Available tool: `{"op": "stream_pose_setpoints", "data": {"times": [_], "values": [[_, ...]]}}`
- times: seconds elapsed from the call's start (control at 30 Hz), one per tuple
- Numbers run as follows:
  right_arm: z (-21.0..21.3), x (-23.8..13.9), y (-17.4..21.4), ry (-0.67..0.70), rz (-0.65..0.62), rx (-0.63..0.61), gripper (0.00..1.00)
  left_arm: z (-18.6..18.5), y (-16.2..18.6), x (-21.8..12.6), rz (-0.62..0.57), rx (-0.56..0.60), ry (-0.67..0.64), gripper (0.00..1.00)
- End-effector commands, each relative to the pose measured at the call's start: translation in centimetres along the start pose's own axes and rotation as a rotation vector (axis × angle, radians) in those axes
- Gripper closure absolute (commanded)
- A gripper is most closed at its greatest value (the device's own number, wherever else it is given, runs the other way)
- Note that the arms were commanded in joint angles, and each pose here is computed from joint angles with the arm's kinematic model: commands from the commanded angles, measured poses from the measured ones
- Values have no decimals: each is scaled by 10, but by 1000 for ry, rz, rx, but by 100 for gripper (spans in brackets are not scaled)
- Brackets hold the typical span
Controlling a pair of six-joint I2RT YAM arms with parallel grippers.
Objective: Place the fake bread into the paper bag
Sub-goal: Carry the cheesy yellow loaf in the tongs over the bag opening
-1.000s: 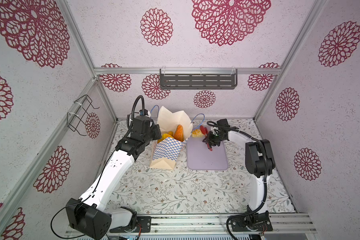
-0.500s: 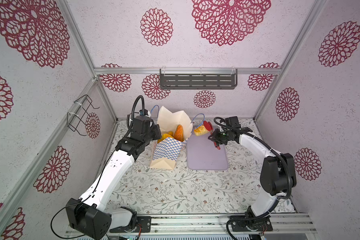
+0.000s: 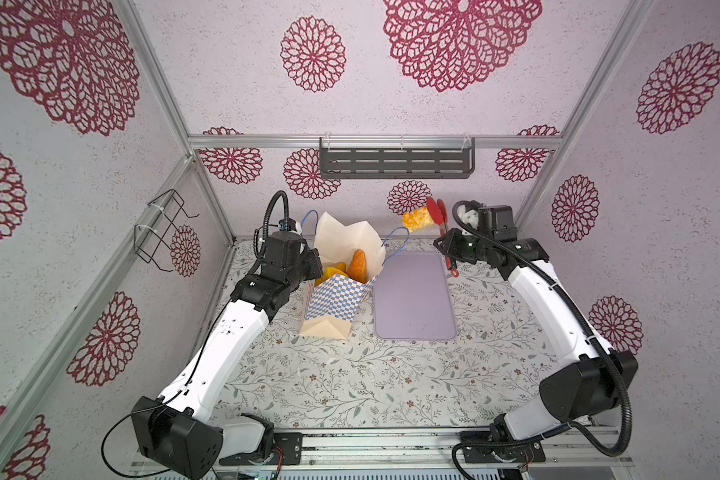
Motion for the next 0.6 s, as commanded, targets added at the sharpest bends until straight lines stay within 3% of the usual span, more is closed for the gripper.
{"op": "stream_pose_setpoints", "data": {"times": [0.0,0.27,0.57], "values": [[49,-41,-24,-91,-132,-115,73,-5,-14,-5,-46,-5,21,100],[128,-26,4,-240,-42,-237,73,-5,-13,-3,-42,-7,22,100],[143,14,57,-148,121,-347,73,-4,-12,-4,-44,-8,20,100]]}}
Point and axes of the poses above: each gripper's point midway between its finger pads, its own x axis out along the fingers, its own z axis along the line the jaws close on, y = z × x, the point moved 5 cm from there along -x, back along the fingers, and after that the axes turned 4 degrees about -x, right-handed, at the moved point
